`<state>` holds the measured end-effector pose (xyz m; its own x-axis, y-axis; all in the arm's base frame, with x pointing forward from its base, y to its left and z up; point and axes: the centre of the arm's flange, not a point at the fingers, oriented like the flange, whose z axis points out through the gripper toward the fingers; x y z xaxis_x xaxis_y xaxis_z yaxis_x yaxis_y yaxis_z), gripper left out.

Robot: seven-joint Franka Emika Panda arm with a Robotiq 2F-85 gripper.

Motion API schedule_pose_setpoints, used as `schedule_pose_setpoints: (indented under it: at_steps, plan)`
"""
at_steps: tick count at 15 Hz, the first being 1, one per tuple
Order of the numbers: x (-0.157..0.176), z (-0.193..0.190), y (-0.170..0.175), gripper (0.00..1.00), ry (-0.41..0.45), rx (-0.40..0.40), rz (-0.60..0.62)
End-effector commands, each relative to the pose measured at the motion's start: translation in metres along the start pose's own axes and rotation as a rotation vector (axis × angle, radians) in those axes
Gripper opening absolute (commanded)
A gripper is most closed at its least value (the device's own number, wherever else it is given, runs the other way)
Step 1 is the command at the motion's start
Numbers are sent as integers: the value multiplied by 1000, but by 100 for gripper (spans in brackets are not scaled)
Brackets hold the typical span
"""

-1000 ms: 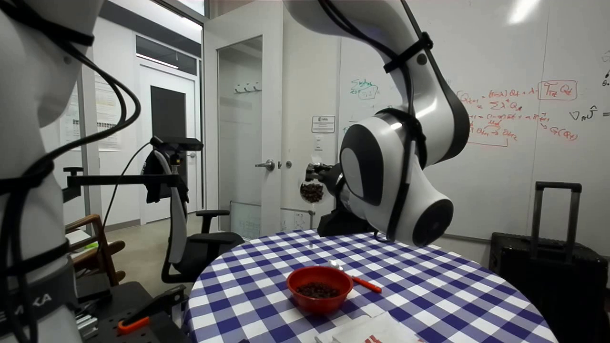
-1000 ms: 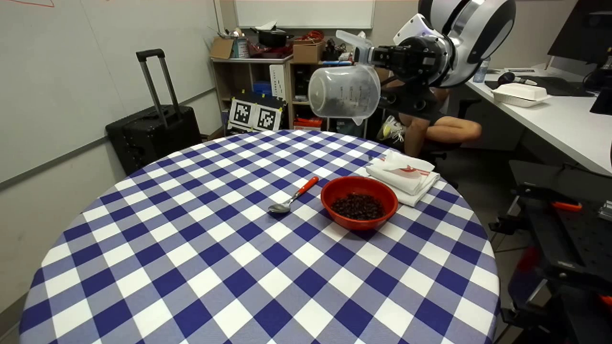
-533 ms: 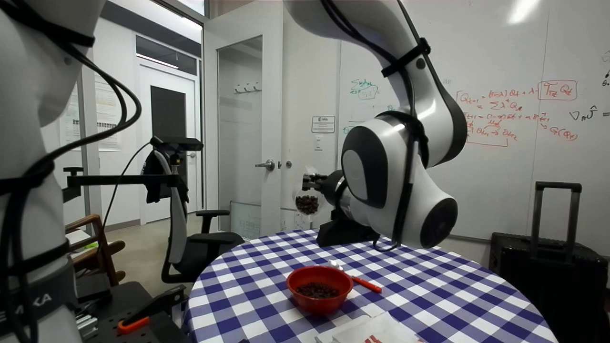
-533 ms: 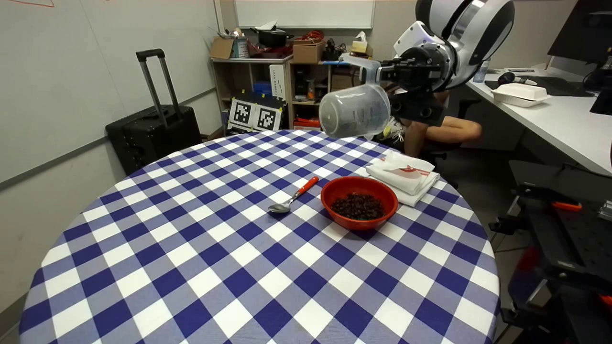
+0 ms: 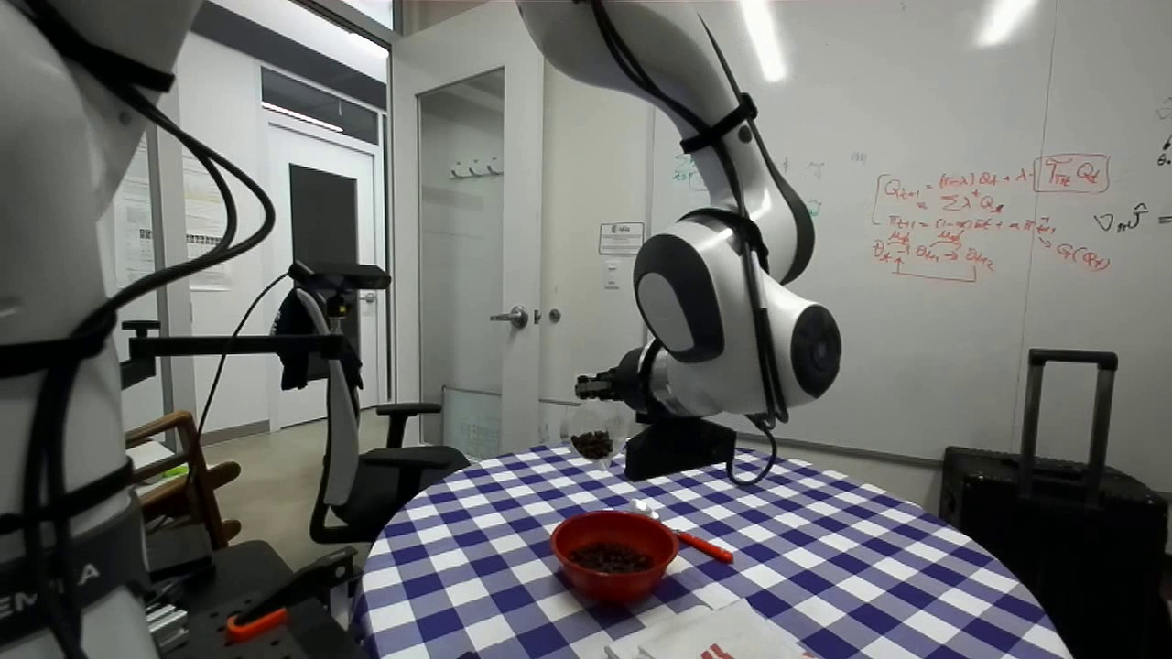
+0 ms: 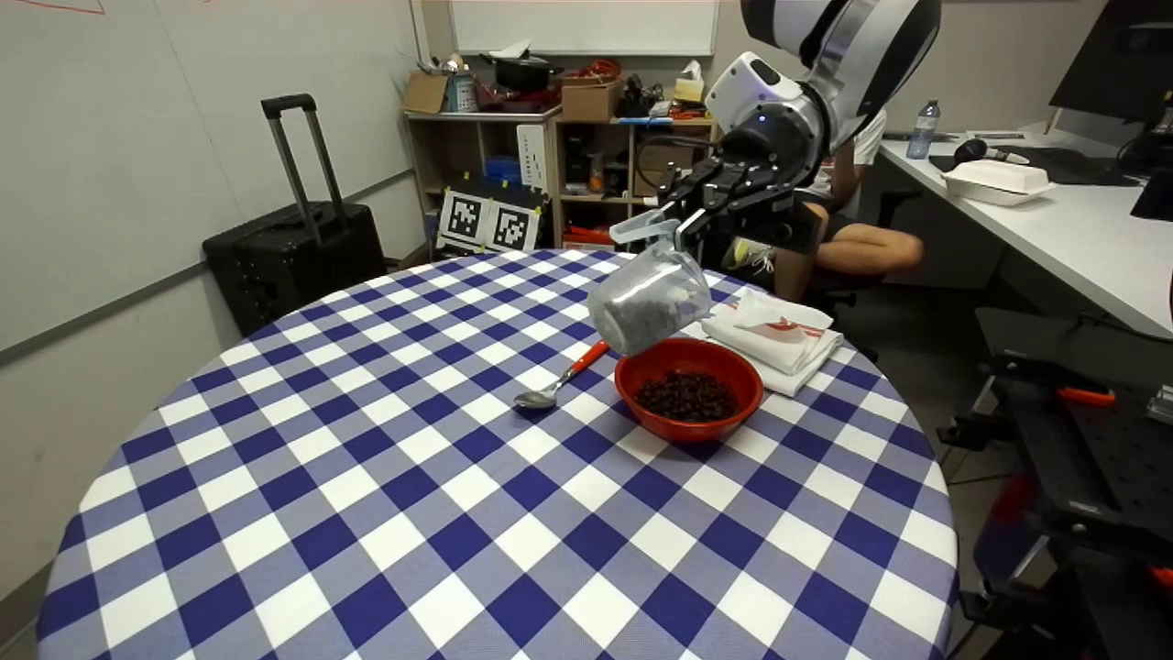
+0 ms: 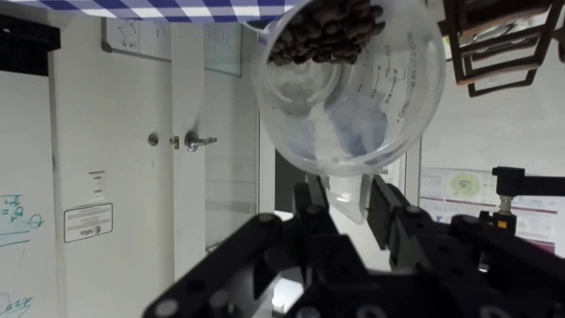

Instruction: Pour some contents from the transparent jar into the bowl

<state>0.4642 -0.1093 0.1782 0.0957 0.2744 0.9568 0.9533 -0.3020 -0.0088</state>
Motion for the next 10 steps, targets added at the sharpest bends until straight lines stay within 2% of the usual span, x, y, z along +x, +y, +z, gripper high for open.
schedule_pose_setpoints:
  at_steps: [1, 10]
  plan:
    - [31, 20, 17, 7, -192, 66, -25]
    - [115, 72, 77, 7, -677, 225, -75]
